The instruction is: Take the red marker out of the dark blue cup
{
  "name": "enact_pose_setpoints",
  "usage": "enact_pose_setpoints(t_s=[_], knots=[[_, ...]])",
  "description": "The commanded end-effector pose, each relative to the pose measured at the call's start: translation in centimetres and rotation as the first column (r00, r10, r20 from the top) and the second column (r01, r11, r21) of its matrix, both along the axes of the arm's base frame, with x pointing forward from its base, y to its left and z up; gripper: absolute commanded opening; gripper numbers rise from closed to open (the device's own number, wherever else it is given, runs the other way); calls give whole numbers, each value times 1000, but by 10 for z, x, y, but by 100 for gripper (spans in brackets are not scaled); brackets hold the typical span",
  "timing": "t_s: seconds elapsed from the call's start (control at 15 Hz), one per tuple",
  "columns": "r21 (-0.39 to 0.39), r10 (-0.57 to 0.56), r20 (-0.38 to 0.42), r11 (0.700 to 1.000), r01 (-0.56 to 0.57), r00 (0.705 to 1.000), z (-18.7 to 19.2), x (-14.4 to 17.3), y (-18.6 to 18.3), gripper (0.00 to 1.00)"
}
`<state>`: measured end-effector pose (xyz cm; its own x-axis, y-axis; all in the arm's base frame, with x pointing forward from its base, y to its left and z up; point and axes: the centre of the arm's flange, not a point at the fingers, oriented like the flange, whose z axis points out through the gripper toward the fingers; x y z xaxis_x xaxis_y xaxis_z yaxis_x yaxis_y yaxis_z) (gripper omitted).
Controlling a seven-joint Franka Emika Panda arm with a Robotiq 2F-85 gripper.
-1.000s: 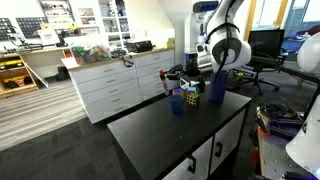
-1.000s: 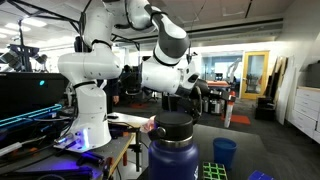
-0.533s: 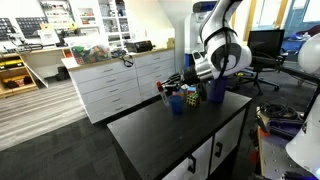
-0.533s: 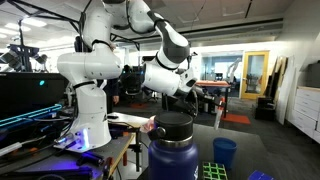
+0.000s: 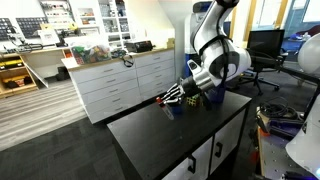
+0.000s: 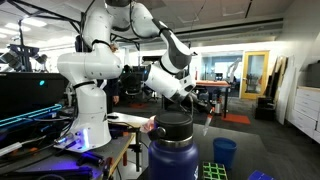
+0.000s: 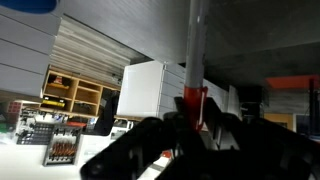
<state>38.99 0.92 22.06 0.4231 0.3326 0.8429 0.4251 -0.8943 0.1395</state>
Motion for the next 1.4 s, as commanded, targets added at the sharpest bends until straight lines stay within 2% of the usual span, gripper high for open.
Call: enact_pose_setpoints(t_s=[0.0,0.27,0.87,1.33], knots=[[-75,38,-75,996,-44,996,0,13,3,7],[-179,104,-149,975,-130,983,1,18,4,7],[-357,180,-304,889,-287,936,-12,21,-3,7],[-384,227,-401,838,-387,888,-39,18,10,7]])
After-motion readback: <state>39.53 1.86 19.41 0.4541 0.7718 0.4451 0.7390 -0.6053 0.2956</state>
